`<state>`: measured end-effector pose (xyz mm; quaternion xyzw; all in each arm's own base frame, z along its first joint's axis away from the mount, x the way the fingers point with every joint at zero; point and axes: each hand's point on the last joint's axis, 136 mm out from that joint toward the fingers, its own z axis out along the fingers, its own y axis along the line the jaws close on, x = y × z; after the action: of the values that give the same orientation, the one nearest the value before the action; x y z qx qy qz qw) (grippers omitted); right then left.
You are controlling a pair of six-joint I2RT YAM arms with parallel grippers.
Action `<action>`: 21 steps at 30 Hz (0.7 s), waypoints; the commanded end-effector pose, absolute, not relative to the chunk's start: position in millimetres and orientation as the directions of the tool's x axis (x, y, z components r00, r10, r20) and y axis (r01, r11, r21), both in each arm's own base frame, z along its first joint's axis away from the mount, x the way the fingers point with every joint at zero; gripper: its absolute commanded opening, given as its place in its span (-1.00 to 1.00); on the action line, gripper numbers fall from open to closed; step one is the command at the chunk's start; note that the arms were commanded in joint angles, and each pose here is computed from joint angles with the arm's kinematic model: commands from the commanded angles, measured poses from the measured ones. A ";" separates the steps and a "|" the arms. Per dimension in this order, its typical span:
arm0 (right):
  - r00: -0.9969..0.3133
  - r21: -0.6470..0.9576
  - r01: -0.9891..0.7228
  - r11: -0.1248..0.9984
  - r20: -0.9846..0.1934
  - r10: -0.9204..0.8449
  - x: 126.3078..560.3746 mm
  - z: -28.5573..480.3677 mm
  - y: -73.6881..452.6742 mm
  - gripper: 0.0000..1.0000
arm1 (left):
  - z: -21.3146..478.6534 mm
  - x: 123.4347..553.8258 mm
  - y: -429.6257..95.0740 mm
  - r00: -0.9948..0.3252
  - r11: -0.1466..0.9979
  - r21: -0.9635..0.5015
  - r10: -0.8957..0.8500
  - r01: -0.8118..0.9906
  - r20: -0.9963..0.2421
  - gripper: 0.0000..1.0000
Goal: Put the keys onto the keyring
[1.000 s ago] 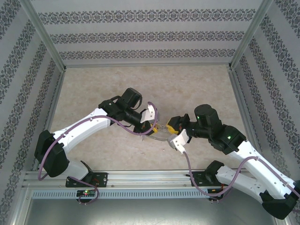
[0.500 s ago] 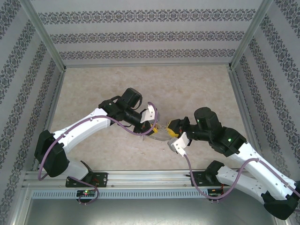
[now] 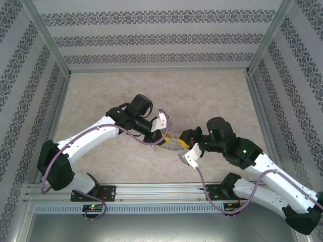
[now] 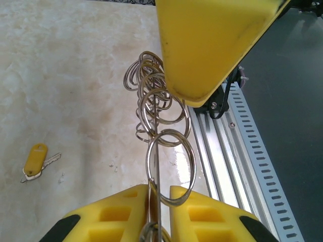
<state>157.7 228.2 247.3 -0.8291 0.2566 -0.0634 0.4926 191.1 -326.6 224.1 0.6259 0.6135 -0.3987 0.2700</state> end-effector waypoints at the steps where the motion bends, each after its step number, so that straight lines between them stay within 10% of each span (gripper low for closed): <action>1: 0.845 -0.854 -0.359 -0.375 -0.128 -0.519 164.3 243.7 226.6 -0.55 | 246.9 184.8 -331.0 -0.039 -0.162 -0.135 0.491 0.977 -0.870 -1.00; 21: 0.823 -0.877 -0.353 -0.326 -0.125 -0.554 170.8 255.9 222.0 -0.48 | 245.4 181.3 -329.4 -0.036 -0.172 -0.138 0.492 0.975 -0.870 -1.00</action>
<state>164.3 224.8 257.4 -0.8144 0.2670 -0.0866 0.5079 191.1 -326.7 224.1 0.6259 0.6133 -0.3988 0.2702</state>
